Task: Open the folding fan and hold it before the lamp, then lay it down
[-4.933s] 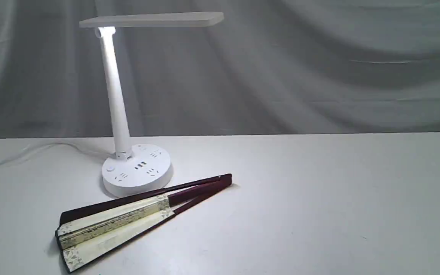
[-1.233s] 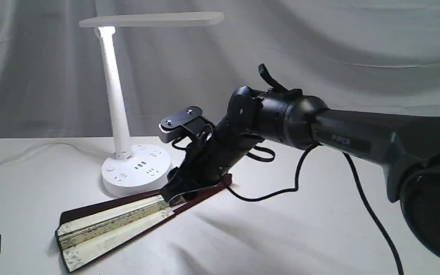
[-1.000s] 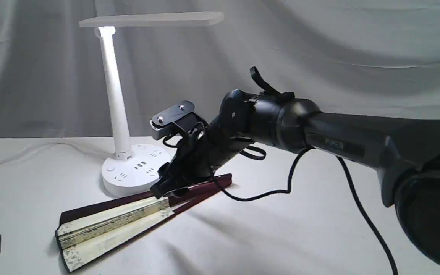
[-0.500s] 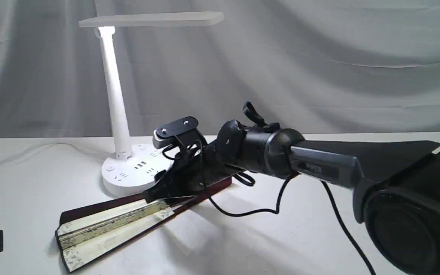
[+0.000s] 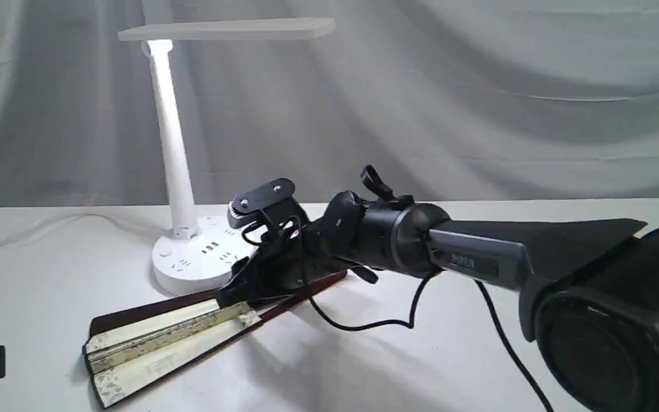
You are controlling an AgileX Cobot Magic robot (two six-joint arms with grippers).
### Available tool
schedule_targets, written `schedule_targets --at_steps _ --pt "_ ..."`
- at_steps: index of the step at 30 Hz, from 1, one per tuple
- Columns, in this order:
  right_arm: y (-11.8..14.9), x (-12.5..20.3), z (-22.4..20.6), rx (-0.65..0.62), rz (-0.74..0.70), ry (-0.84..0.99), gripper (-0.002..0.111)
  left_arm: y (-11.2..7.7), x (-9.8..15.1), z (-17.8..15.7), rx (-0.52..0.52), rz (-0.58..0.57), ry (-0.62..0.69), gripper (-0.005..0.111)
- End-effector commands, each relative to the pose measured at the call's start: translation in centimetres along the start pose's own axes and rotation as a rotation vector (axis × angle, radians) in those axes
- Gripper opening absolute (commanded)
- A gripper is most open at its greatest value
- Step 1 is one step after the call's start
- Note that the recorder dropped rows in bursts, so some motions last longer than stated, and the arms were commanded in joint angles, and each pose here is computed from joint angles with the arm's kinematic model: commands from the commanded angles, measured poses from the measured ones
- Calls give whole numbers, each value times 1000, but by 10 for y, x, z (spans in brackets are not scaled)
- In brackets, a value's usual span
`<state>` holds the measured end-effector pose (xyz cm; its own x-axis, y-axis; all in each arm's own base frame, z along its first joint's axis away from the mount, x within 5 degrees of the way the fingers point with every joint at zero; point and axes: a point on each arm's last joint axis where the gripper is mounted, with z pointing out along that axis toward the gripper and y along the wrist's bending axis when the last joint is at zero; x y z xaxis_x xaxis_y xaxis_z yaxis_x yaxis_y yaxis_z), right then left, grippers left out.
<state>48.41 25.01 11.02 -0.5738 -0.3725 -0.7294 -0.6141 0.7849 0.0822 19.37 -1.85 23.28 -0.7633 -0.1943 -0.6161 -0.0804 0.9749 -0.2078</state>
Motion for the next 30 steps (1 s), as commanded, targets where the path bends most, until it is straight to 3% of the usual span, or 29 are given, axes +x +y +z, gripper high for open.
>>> schedule_targets --at_steps 1,11,30 --pt "6 4 3 -28 -19 26 51 -2 -1 0 8 -4 -4 22" --pt "6 9 4 -35 -96 75 51 -2 -1 0 8 -2 -4 22" --pt "8 12 4 -59 -94 113 52 -1 3 -1 3 -2 41 22"
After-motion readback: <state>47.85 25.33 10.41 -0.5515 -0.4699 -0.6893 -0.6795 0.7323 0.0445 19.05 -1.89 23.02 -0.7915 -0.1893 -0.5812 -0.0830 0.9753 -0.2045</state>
